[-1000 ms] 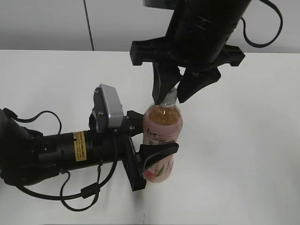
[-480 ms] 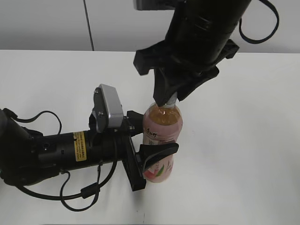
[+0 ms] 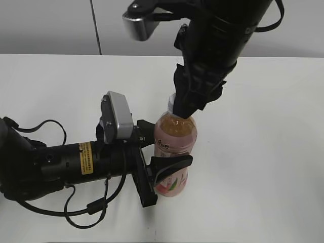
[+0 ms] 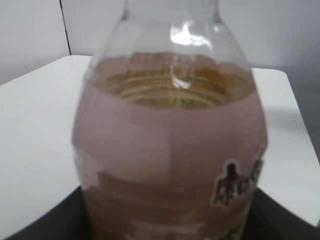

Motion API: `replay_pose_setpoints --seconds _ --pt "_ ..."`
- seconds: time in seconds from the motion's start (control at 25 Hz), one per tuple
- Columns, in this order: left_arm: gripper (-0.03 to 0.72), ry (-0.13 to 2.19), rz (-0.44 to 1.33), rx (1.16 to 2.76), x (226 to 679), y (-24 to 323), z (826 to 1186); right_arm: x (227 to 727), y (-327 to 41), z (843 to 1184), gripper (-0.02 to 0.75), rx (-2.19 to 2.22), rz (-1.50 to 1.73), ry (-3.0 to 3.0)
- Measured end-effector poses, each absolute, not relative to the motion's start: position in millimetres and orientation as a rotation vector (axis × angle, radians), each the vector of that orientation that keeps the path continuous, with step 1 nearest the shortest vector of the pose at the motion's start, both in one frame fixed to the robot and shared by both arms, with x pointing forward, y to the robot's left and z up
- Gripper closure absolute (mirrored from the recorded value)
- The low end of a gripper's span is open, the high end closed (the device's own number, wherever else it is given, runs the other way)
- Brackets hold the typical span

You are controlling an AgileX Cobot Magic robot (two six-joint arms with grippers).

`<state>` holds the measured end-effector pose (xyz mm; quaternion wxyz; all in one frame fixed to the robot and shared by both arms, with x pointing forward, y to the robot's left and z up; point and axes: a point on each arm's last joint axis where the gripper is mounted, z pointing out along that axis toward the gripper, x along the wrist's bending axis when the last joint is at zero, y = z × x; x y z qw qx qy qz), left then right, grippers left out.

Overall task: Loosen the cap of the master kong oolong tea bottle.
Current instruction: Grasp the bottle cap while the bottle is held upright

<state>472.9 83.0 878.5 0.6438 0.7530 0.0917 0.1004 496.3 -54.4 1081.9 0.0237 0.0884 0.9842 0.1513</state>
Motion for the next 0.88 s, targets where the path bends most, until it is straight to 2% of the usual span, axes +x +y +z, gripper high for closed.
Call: replay_pose_setpoints --seconds 0.52,0.68,0.88 --pt "0.294 0.174 0.257 1.720 472.8 82.9 878.6 496.1 -54.6 1082.4 0.458 -0.459 0.427 2.955" --pt "0.294 0.170 0.256 1.720 472.3 83.0 878.5 495.2 -53.9 1082.9 0.458 -0.495 0.443 2.949" --pt "0.294 0.166 0.256 1.720 472.1 82.9 878.6 495.0 -53.6 1083.0 0.441 -0.333 0.460 2.988"
